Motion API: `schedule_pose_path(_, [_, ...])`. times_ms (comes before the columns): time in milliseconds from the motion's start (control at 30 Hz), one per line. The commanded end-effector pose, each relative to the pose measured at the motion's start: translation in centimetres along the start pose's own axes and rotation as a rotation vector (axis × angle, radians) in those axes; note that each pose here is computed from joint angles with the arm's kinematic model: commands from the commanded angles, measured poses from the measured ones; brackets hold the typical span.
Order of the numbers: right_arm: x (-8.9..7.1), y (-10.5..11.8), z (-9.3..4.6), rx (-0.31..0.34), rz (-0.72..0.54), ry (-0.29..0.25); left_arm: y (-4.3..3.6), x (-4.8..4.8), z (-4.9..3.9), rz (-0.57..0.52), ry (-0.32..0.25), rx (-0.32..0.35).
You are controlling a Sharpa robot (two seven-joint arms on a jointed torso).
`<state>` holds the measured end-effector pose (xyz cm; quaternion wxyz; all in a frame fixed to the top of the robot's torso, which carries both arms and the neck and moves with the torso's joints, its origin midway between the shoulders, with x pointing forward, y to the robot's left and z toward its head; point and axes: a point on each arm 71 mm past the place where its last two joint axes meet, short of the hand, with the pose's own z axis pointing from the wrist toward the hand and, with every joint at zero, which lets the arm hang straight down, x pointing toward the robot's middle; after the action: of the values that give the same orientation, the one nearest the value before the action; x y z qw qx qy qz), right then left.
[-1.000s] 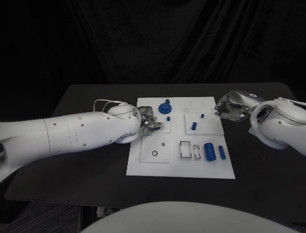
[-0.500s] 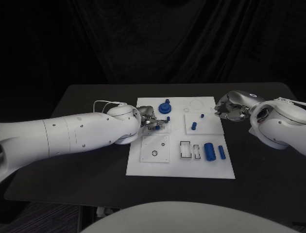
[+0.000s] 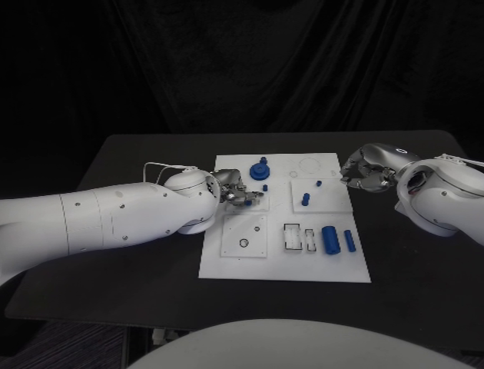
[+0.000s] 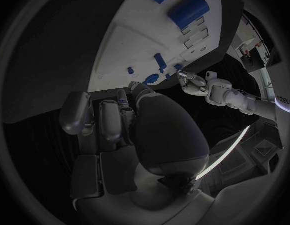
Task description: Assemble the parts on the task board
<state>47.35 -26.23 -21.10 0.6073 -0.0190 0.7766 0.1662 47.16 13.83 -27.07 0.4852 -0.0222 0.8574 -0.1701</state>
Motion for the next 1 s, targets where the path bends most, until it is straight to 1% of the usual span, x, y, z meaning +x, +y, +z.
schedule_pose_path(33, [0.1,-0.1,0.0,0.012,-0.002,0.003,-0.13,-0.35,-0.3,0.053,-0.032,-0.025])
schedule_pose_path(267, [0.1,-0.1,0.0,0.013,-0.002,0.0,-0.39,-1.46,-0.58,0.091,-0.018,-0.031])
schedule_pose_path(367, [0.1,-0.1,0.0,0.014,-0.002,-0.001,-0.45,-1.92,-0.62,0.112,-0.004,-0.036])
schedule_pose_path(433, [0.1,-0.1,0.0,0.013,-0.002,-0.001,-0.46,-2.04,-0.62,0.126,0.011,-0.04])
schedule_pose_path(533, [0.1,-0.1,0.1,0.013,-0.002,-0.002,-0.47,-1.99,-0.59,0.138,0.043,-0.048])
schedule_pose_path(667, [0.1,0.0,0.1,0.011,-0.002,-0.002,-0.62,-1.68,-0.43,0.135,0.104,-0.055])
schedule_pose_path(767, [0.1,0.0,0.1,0.01,-0.002,-0.002,-0.76,-1.48,-0.27,0.13,0.139,-0.053])
schedule_pose_path(833, [0.1,0.0,0.2,0.01,-0.003,-0.002,-0.84,-1.4,-0.14,0.12,0.156,-0.052])
schedule_pose_path(1000, [0.1,0.0,0.2,0.011,-0.003,-0.001,-1.01,-1.31,0.13,0.107,0.174,-0.046])
